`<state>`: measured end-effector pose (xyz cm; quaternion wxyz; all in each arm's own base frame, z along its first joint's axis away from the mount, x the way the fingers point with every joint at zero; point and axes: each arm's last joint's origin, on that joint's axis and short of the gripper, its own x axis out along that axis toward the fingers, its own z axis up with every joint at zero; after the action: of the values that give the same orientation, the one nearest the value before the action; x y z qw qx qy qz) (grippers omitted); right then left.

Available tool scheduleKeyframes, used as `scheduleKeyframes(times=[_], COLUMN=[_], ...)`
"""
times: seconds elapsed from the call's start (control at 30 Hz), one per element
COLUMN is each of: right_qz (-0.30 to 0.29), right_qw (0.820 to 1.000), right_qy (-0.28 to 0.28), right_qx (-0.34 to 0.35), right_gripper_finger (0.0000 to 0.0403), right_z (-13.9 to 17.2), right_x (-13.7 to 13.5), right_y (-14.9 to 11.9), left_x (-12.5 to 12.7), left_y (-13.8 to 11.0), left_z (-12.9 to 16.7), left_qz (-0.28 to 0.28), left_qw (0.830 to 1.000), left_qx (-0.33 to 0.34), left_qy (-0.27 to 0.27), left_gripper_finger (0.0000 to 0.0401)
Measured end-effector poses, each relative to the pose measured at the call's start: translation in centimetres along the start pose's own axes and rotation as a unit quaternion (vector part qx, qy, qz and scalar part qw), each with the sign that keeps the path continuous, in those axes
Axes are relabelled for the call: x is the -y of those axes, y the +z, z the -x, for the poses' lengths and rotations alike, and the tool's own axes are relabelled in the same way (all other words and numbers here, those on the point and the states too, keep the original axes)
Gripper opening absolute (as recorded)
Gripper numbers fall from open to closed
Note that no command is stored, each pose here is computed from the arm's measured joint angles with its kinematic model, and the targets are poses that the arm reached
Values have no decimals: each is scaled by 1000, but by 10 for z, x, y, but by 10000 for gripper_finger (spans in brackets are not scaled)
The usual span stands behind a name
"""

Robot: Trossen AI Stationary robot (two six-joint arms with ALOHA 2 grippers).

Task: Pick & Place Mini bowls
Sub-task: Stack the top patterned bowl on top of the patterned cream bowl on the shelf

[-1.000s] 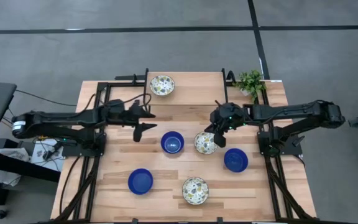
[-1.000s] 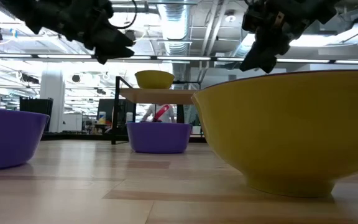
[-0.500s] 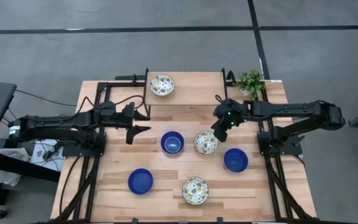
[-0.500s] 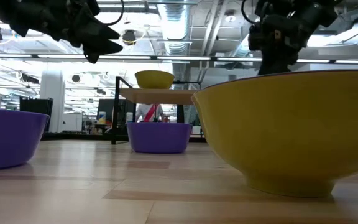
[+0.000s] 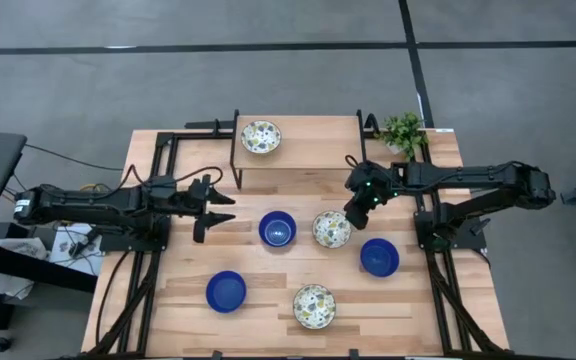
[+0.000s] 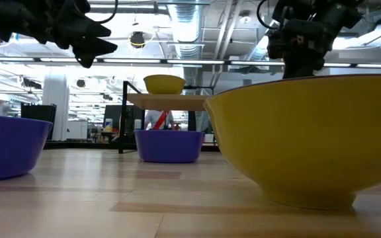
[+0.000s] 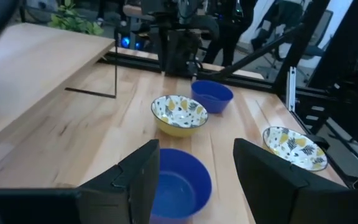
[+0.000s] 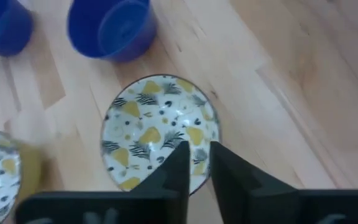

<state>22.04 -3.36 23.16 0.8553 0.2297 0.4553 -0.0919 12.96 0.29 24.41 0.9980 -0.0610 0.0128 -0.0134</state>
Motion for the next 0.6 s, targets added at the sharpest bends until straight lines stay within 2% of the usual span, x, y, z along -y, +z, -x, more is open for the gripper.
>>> scheduleKeyframes(times=[0.23, 0.43, 0.6], right_qz=[103, 178, 205], right_qw=[991, 978, 971], right_qy=[80, 91, 70], right_qx=[-6, -51, -104], right_gripper_finger=[115, 133, 134], right_z=[-7, -27, -46], right_x=[-28, -54, -70], right_y=[-5, -10, -3], left_x=[2, 2, 2], left_y=[-5, -14, -14], left_z=[7, 11, 15], left_qz=[3, 23, 29], left_qw=[1000, 1000, 999], left_qx=[14, 14, 26], left_qy=[-10, -10, -14], left_gripper_finger=[204, 204, 204])
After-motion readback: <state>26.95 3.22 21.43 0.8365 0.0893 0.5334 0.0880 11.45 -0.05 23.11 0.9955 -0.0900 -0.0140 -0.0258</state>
